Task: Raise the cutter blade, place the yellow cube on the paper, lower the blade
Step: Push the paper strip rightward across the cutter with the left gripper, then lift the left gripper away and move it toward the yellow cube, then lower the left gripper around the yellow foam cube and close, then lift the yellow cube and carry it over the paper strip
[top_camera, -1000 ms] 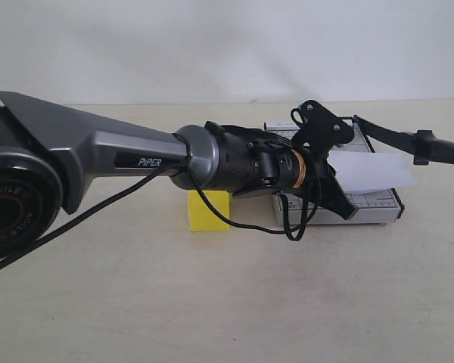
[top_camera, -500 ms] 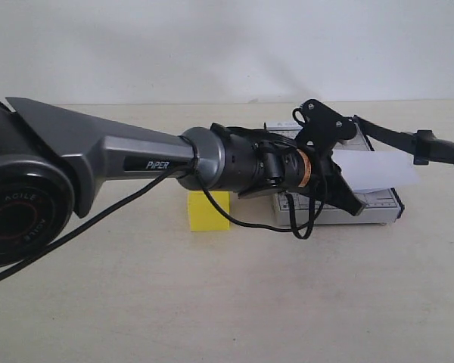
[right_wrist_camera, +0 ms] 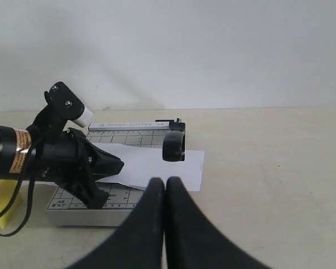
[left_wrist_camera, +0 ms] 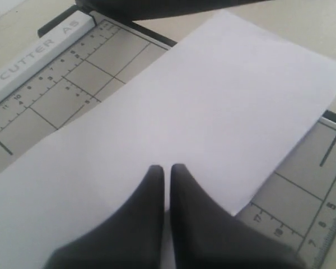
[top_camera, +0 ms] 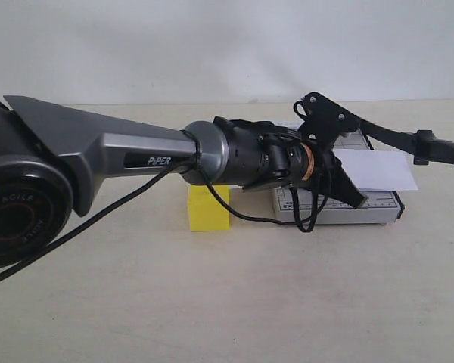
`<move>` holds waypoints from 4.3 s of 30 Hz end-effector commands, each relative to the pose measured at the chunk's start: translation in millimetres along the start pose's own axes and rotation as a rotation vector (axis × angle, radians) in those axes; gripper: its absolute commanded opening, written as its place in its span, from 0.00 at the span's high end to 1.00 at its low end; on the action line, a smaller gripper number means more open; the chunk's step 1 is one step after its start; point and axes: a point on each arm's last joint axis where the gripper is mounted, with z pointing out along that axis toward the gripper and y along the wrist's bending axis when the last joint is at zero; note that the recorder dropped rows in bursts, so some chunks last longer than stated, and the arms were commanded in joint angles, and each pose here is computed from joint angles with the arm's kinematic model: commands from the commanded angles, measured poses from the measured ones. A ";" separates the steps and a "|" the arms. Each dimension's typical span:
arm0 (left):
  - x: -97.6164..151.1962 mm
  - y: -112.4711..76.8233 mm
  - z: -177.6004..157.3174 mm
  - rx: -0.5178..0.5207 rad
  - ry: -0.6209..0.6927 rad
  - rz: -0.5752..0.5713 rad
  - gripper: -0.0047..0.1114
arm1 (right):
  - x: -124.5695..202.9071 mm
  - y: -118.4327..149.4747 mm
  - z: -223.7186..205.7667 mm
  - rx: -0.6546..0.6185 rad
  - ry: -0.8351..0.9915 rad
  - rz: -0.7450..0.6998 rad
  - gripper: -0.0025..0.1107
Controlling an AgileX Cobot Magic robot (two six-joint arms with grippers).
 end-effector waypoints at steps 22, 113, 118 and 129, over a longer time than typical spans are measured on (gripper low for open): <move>-29.1 31.2 -184.7 -0.056 -0.114 -0.007 0.92 | 0.1 -0.3 -0.4 0.003 -0.005 -0.008 0.98; 79.6 38.6 -120.9 -0.027 0.536 -0.508 0.08 | 0.1 -0.3 -0.4 0.003 -0.005 -0.004 0.98; 83.0 34.4 -114.6 -0.016 0.537 -0.508 0.08 | 0.1 -0.3 -0.4 0.003 -0.005 -0.004 0.98; 83.1 30.9 -103.1 -0.002 0.499 -0.526 0.09 | 0.1 -0.3 -0.4 0.003 -0.005 -0.004 0.98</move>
